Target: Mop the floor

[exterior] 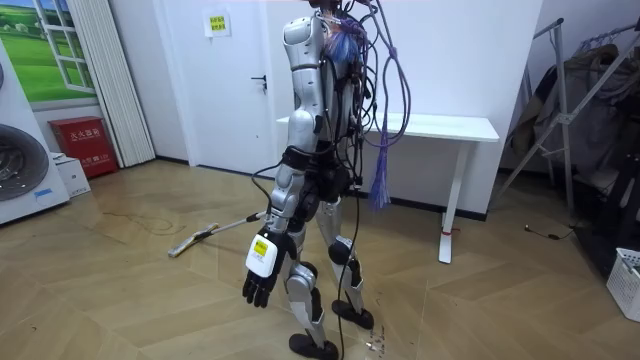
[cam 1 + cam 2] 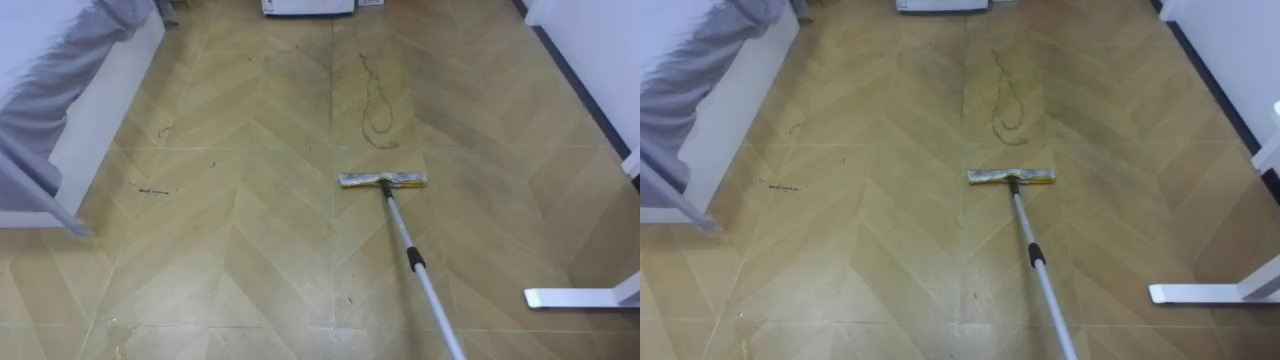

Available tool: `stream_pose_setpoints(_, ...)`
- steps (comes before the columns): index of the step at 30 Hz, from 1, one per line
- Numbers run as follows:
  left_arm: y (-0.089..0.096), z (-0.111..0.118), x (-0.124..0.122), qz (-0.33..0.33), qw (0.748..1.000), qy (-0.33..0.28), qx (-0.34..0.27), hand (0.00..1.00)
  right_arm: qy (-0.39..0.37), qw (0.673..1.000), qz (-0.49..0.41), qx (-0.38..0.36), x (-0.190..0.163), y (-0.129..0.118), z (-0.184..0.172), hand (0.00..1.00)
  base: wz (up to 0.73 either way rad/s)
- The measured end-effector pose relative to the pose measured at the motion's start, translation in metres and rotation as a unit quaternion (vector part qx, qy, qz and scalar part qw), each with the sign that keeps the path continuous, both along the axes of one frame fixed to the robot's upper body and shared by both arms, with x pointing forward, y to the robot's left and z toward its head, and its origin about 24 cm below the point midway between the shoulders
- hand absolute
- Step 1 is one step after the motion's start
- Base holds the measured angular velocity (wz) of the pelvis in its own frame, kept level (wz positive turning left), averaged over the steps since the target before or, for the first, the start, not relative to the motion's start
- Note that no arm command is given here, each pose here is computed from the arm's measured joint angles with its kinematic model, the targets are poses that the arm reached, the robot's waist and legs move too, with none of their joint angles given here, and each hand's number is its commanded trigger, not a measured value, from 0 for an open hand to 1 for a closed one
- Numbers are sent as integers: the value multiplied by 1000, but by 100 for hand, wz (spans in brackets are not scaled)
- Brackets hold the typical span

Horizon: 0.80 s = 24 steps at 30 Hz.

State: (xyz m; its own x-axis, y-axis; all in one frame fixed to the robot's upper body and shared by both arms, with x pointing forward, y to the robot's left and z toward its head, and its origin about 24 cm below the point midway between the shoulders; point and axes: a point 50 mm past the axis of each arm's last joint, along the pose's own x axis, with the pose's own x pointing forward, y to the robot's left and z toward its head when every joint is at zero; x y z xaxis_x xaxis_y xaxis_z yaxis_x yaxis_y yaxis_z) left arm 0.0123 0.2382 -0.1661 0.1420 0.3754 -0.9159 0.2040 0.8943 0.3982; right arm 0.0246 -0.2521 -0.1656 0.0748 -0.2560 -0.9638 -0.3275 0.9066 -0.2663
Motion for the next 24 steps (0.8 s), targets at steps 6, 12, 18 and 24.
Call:
stream_pose_setpoints(6, 0, 0, 0, 0, 1000, 0, -1, 0, -1, 1000, 1, 1, 1, 0, 0, 100, 0)
stream_pose_setpoints(12, 0, 0, 7, -1, 1000, -7, -1, 0, 1, 1000, 1, 4, 1, -1, 0, 100, 0)
stream_pose_setpoints(18, 0, 0, 6, -1, 1000, -3, -2, 0, 2, 1000, 0, 5, 1, -1, 0, 100, 0)
stream_pose_setpoints(24, 0, -1, -1, 3, 1000, 10, -1, 0, 12, 1000, -4, 1, -3, -2, 0, 100, 2)
